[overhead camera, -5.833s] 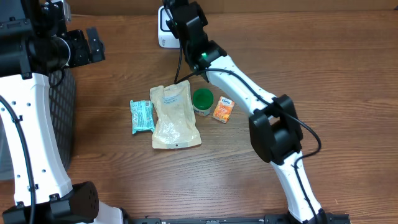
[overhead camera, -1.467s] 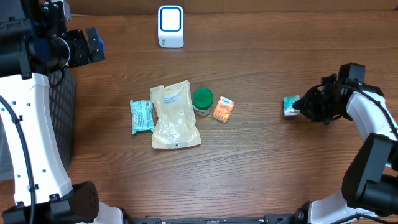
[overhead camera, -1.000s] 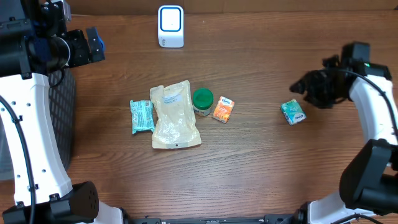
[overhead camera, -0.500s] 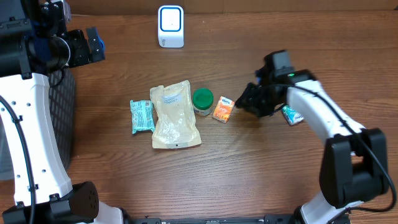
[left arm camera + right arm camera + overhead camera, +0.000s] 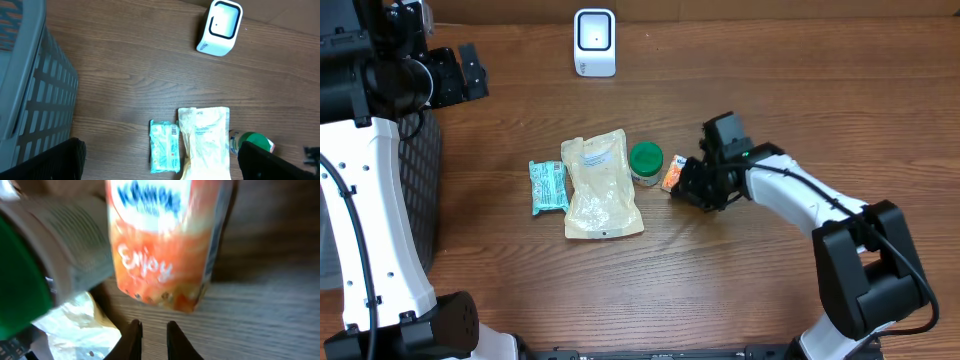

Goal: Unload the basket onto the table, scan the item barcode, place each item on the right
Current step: 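Move the right gripper over the orange tissue pack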

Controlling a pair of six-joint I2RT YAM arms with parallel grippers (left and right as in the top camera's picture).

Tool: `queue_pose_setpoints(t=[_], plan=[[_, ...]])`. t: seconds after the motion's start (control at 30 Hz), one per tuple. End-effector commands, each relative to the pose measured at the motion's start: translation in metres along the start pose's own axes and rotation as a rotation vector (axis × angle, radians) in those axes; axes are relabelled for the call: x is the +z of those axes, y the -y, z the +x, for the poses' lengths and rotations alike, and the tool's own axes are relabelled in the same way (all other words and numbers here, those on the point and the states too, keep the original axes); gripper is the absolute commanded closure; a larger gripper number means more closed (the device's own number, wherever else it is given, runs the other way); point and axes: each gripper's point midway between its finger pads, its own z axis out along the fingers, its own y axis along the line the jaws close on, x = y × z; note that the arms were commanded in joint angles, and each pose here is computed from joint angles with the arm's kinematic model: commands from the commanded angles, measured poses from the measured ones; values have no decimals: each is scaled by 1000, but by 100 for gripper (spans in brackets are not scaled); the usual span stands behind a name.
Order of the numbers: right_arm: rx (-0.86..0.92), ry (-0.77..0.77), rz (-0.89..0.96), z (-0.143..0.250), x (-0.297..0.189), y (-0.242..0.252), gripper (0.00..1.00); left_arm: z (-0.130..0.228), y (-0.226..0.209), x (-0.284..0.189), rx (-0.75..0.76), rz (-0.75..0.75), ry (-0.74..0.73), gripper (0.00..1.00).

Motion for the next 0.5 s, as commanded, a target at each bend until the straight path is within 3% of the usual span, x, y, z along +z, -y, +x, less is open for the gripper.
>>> queue_pose_setpoints(t=[0.0, 0.27, 0.47], plan=[[32, -25, 15, 10, 12, 5, 87, 1, 3, 1, 28, 8, -2, 0], [35, 26, 74, -1, 20, 18, 87, 1, 3, 1, 28, 5, -2, 0], [55, 149, 87, -36, 10, 28, 87, 1, 3, 1, 28, 5, -2, 1]])
